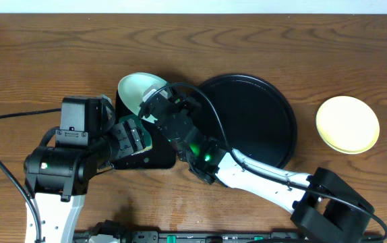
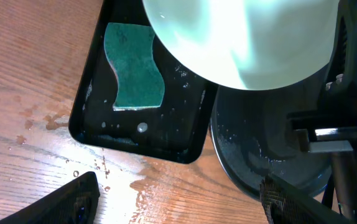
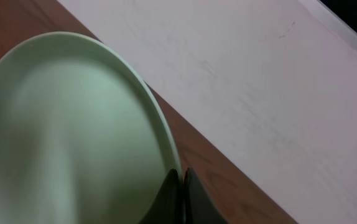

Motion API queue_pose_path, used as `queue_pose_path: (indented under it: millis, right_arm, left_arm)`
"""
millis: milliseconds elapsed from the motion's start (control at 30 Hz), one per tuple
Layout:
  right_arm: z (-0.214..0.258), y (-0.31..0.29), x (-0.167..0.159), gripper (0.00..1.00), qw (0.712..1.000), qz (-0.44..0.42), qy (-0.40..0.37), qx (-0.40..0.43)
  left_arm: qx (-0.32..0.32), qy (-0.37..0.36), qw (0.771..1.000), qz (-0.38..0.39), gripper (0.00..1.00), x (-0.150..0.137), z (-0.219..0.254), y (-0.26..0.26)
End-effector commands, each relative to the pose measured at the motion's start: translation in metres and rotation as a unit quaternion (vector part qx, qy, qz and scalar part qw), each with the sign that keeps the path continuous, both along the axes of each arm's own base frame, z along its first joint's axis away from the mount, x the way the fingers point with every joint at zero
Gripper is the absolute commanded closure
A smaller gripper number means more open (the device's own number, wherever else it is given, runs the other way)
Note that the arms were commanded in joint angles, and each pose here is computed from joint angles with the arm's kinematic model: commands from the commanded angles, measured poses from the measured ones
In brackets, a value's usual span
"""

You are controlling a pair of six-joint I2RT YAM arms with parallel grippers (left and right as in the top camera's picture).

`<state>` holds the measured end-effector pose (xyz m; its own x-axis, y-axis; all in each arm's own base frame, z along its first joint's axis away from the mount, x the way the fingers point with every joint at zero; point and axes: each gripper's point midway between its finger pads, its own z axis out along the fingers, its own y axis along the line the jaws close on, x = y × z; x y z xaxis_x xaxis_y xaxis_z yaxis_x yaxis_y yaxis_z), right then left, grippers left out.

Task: Clean dirty plates on tray and stack at the side
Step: 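Tilt the pale green plate upright over the small tray with right gripper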

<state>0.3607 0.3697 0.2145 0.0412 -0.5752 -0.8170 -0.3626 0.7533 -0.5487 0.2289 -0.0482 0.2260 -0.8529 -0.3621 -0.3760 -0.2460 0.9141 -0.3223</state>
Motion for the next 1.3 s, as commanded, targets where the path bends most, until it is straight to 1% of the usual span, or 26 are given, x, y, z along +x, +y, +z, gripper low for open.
queue_pose_path:
  millis: [0, 433, 867, 1267]
  right_arm:
    - [0.016, 0.0, 0.002, 0.99, 0.999, 0.0, -0.002, 0.039]
    - [0.023, -0.024, 0.026, 0.99, 0.998, -0.033, -0.012, 0.052]
    - [0.028, -0.025, 0.026, 0.99, 0.997, -0.036, -0.018, 0.059]
    - [0.045, -0.03, 0.023, 0.99, 0.997, -0.036, -0.025, 0.071]
  left_arm:
    - [-0.001, -0.013, 1.0, -0.004, 0.16, 0.002, 0.009, 0.0]
    - [-0.001, -0.013, 1.0, -0.004, 0.16, 0.002, 0.009, 0.0]
    - [-0.001, -0.013, 1.0, -0.004, 0.16, 0.002, 0.009, 0.0]
    - [-0.001, -0.013, 1.0, -0.004, 0.16, 0.002, 0.009, 0.0]
